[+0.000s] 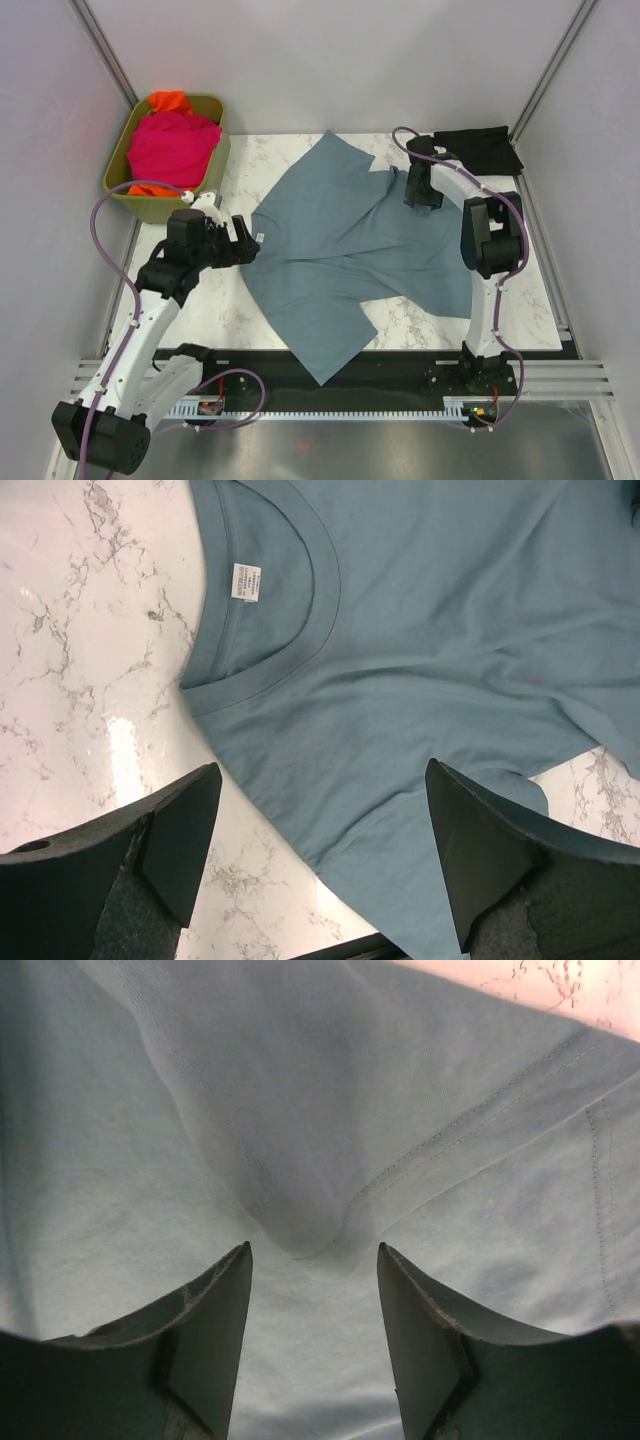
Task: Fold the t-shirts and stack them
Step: Flatten the tshirt out
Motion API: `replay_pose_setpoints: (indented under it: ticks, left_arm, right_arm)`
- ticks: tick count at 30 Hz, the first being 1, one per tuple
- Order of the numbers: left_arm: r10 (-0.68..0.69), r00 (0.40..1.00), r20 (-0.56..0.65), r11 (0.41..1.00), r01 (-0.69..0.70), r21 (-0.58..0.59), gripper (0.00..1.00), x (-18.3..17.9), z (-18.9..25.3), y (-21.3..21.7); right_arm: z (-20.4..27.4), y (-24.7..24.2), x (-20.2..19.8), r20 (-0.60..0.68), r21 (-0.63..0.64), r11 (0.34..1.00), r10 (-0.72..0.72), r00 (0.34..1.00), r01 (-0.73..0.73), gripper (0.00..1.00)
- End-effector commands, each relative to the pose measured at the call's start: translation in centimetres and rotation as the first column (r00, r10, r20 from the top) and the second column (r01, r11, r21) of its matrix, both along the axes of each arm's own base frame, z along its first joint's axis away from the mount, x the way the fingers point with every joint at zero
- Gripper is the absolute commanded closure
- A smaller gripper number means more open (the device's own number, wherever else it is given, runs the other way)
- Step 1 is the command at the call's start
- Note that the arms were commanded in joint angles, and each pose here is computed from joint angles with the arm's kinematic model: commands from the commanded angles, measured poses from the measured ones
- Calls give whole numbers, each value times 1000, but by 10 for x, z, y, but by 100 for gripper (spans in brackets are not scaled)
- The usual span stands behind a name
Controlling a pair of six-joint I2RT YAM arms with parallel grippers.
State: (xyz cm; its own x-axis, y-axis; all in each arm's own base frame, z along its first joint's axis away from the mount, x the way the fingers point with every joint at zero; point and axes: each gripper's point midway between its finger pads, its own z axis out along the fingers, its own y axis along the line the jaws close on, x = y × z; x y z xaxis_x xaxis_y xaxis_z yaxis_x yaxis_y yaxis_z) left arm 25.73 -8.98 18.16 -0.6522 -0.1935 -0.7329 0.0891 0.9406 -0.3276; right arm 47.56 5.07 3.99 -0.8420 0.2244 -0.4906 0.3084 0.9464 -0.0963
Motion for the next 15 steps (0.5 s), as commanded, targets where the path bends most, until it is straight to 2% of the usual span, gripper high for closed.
replay_pose_setpoints:
  ticks: [1, 3, 6, 7, 9, 15]
  left_arm:
    - [-44, 999, 31, 999, 43, 15, 10, -1, 5, -2]
    - [-42, 999, 34, 999, 42, 15, 10, -1, 6, -2]
    - [-42, 999, 31, 999, 42, 16, 10, -1, 5, -2]
    - [-44, 998, 36, 999, 43, 15, 10, -1, 6, -3]
    - [-45, 999, 28, 999, 45, 15, 10, -1, 4, -3]
    - [-46, 998, 29, 999, 46, 14, 10, -1, 4, -3]
  right_arm:
    - [15, -3, 13, 38, -34, 999, 5, 999, -4, 43]
    - [15, -5, 14, 39, -43, 999, 1, 999, 1, 48]
    - [18, -6, 13, 42, -53, 999, 0, 999, 3, 67]
    - [18, -6, 14, 44, -54, 999, -1, 999, 3, 82]
    - [19, -8, 14, 42, -60, 998, -2, 999, 4, 100]
    - [35, -18, 23, 74, -104, 994, -19, 997, 26, 100]
